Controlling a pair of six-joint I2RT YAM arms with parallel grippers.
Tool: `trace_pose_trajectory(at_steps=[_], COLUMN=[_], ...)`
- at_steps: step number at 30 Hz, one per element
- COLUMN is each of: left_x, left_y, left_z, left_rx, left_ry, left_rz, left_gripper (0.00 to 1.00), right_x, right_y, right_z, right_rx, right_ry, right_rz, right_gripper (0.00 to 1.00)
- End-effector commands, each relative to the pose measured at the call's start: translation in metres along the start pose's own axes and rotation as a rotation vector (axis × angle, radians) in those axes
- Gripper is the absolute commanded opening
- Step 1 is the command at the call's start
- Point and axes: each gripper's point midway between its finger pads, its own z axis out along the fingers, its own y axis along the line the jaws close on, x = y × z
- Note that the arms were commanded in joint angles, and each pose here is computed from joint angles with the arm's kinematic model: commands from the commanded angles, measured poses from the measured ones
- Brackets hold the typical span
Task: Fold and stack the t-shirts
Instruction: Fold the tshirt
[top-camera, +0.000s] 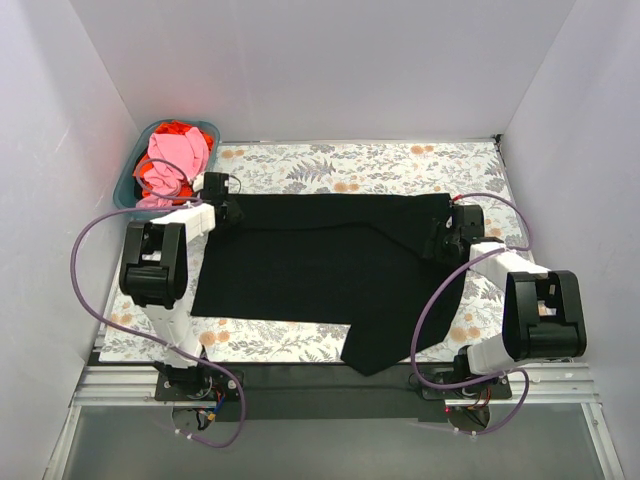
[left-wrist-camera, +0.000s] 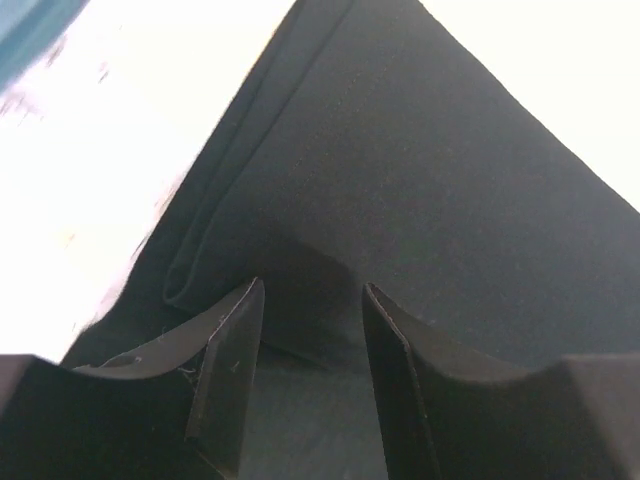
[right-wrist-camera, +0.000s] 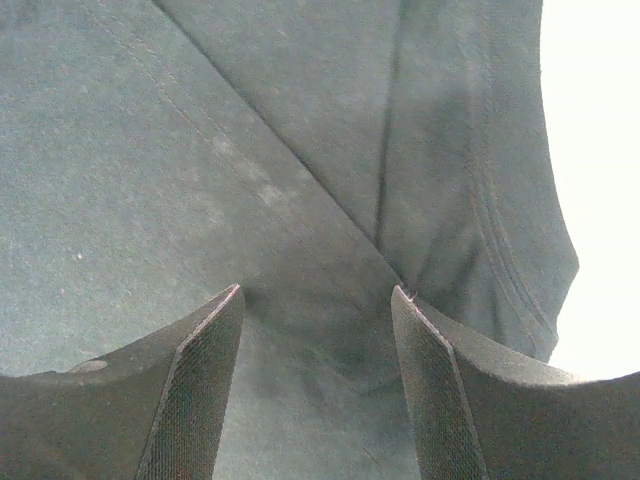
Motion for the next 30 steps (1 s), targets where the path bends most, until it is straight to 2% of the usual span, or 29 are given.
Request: trace_pose_trajectory(at_steps=[1,4,8,13,14,16,22,30], left_x=[0.05,0.055,0.033,0.0,-0.003,-0.007,-0.014,-0.011], left_y=[0.052,0.062,0.069,0.052,0.049,0.038,0.009,0.0], left_z=[-0.023,-0.047,-0.073,-0.089,-0.089,-0.08,-0.045,0.007], left_rx=[-0.153,-0.148,-0.143,-0.063,-0.048,-0.008,0.038,-0.015], left_ry=[0.124,0.113,0.006,-0.104,-0.117,-0.119,-0.067,-0.013], left_rz=[-0.038,-0.058,-0.042,-0.015,-0.003,0.031,0.068,0.092], left_gripper=[0.43,0.43,0.47,0.56,0.64,0.69,0.69,0.68], right_x=[0.01,0.003,-0.021,-0.046,-0.052,-0.056,-0.071,-0.059], right_y=[-0.008,-0.003,0.002,0.025,0.029,0.035,0.05,0.052], right_z=[-0.006,-0.017,-0.031,-0.032,-0.027,-0.022,-0.003,0.021], right_rx=[0.004,-0.023,-0.03,-0.123,-0.137,-0.164,-0.232,-0.266], right_ry=[-0.002,-0.024,-0.094,-0.132,-0.128,-0.117,-0.101,-0.026], right_rz=[0.028,0.007,-0.035,-0.122,-0.163,-0.201,-0.289,-0.341], right_gripper=[0.68,0.67,0.66,0.62,0.62,0.62,0.61,0.61])
